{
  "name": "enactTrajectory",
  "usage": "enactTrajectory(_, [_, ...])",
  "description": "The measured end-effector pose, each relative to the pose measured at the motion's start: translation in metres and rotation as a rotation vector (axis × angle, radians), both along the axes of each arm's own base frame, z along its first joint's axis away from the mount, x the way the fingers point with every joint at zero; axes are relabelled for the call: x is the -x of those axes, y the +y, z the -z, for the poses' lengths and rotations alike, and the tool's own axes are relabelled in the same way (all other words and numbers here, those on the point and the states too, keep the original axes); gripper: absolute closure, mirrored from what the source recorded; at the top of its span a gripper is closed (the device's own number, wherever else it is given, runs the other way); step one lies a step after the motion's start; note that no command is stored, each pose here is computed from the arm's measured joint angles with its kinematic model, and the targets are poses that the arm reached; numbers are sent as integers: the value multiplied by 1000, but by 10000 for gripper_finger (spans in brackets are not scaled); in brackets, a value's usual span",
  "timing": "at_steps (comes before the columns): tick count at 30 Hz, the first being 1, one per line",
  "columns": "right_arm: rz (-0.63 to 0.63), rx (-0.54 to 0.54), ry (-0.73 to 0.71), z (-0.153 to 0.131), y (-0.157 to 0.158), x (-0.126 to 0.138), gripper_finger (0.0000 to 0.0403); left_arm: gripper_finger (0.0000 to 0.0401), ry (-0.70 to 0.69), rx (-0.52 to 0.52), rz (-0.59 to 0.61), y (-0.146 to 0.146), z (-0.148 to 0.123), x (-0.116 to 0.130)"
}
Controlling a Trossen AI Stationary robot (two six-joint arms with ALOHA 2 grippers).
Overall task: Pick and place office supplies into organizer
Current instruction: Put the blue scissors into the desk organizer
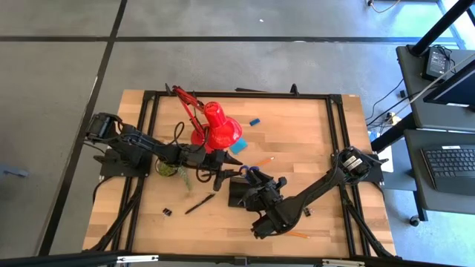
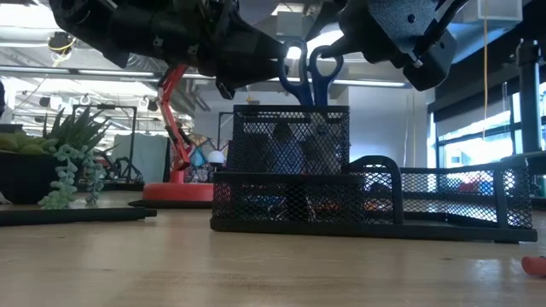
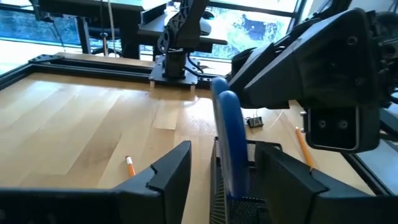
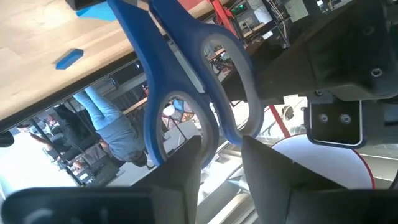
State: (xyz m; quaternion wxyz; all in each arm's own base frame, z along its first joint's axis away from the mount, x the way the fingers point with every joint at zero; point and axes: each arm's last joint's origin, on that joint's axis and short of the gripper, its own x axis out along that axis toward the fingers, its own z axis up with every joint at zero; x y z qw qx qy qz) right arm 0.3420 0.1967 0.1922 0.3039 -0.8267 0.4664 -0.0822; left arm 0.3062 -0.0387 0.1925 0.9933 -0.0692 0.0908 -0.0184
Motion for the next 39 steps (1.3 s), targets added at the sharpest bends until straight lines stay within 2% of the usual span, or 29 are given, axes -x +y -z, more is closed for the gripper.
enactTrajectory(17, [1,-34,-53,0,2,-3,285,370,0,-1,25,-1,0,0])
enactTrajectory(23, [-5,-70,-63,-4,6,-5,280,377,2,-4,27,-1,0,0])
enactTrajectory(26, [-10,-84,-72,-7,9,-6,260,377,2,-3,26,-1,0,0])
enactTrajectory(30, [-13,-110,-112,-12,13,-7,213,377,3,-6,10,0,0,0])
enactTrajectory(35, [-14,-183,-215,-18,20,-6,157,377,5,-7,3,0,1,0])
enactTrajectory(39, [-33,-259,-270,-25,33,-1,136,377,7,-5,3,0,1,0])
